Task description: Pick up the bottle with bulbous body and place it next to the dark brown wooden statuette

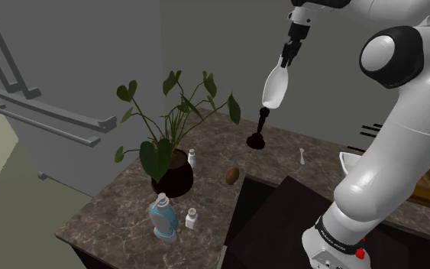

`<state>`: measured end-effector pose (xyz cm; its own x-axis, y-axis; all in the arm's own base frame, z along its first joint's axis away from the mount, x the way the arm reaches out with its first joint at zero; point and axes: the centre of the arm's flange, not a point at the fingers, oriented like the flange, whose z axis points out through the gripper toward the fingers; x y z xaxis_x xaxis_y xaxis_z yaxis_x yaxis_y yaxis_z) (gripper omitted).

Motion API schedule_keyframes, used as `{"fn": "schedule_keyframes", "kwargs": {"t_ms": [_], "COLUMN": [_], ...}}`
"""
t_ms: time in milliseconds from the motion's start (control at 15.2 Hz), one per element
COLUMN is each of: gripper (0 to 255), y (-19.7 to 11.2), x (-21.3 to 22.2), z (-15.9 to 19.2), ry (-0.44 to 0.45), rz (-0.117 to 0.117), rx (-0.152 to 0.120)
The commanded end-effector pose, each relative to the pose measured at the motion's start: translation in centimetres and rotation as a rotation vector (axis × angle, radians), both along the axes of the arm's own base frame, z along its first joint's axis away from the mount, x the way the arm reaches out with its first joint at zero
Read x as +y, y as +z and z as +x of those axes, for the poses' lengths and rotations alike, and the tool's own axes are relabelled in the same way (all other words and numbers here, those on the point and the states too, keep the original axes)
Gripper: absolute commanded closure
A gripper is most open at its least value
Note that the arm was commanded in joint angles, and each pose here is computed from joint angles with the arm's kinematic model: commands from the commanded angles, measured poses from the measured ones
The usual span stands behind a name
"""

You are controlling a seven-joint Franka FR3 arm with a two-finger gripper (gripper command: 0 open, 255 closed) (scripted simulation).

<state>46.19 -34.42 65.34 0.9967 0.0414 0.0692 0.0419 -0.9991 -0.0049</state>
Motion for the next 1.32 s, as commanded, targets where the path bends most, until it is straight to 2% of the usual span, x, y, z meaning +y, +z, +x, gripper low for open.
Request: {"fn": "schedule_keyframes", "kwargs": {"t_ms": [0,1254], "gripper": [255,255], "y": [-0.9,-11.0], "x": [-0.1,-0.1], "z": [0.1,0.1], "ry": [0.000,0.000], "rz": [-0.001,-0.001], "rx": [-0.001,-0.001]}}
